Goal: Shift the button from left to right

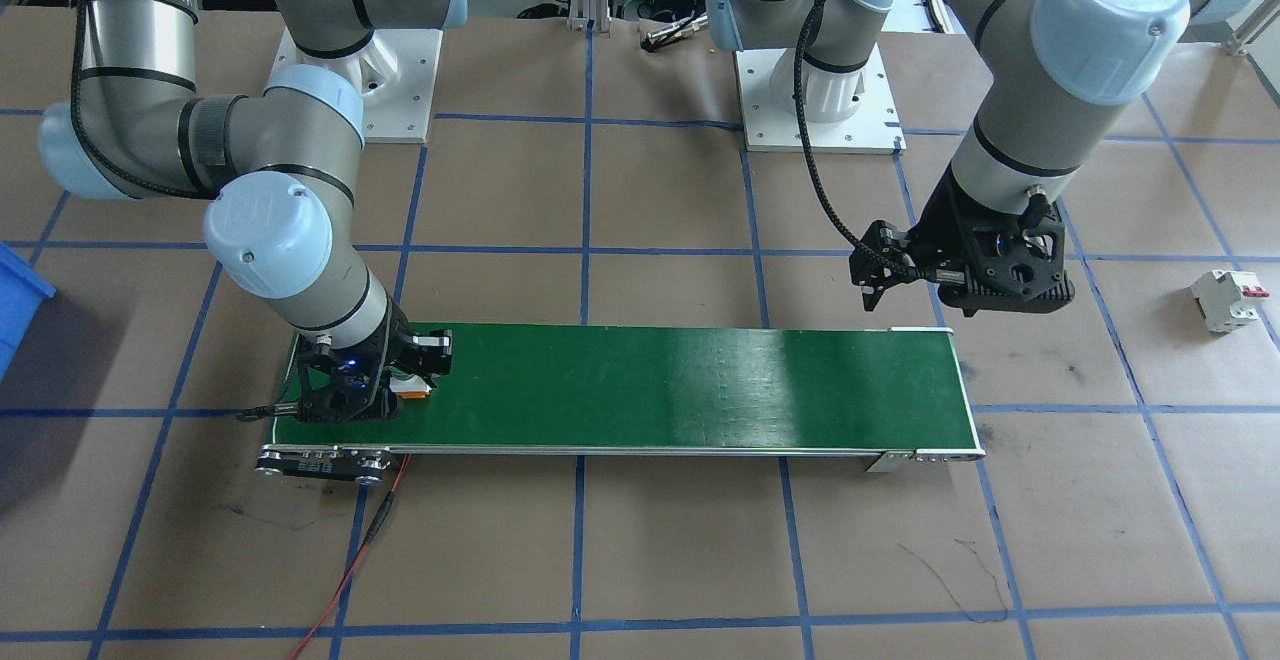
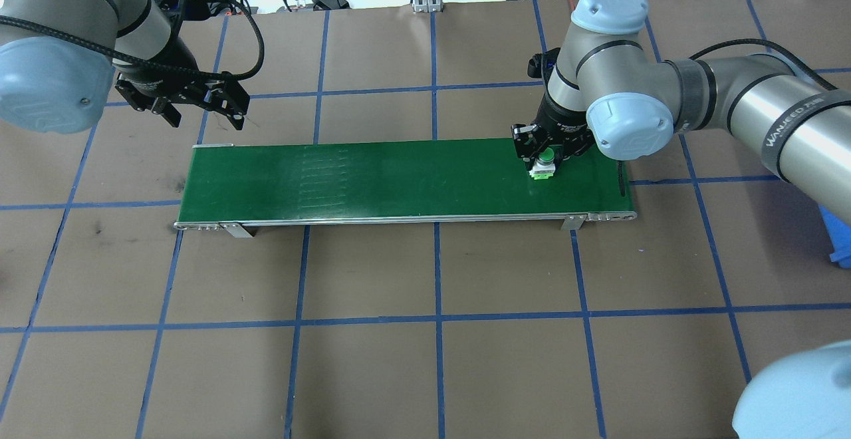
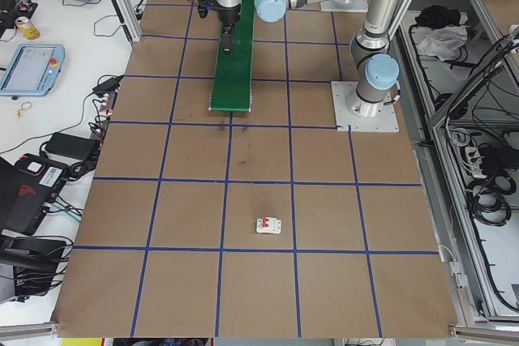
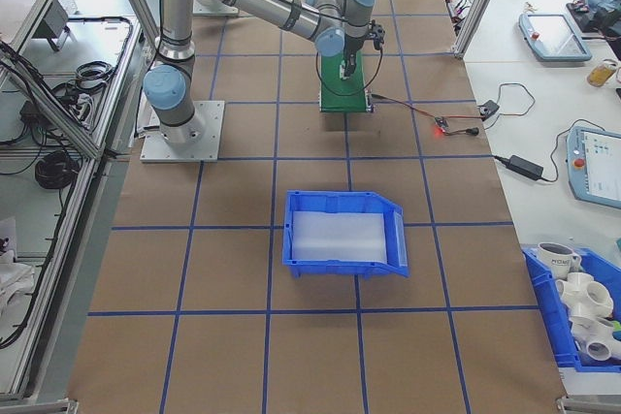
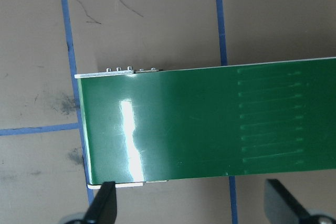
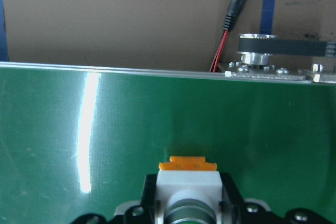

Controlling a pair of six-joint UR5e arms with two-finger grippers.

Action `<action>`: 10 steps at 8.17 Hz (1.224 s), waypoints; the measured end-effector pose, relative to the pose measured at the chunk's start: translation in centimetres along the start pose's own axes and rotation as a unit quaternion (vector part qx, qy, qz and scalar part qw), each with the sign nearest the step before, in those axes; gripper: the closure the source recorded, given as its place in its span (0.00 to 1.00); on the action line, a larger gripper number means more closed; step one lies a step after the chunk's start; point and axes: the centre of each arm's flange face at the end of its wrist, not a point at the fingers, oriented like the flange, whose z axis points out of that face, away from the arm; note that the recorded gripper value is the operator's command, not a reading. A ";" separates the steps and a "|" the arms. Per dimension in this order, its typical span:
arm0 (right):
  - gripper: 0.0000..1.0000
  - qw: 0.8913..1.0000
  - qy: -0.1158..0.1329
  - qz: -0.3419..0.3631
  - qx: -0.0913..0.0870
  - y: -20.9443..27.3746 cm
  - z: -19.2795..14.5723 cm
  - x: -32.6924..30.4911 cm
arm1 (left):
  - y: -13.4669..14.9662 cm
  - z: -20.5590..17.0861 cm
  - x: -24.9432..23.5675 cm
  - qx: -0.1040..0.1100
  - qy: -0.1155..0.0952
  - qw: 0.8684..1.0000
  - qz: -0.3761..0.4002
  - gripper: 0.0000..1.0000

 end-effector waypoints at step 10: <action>0.94 0.955 0.090 -0.282 0.003 -0.5 -13.4 29.9 | -0.1 -0.2 0.0 0.002 -0.001 1.000 0.001 0.00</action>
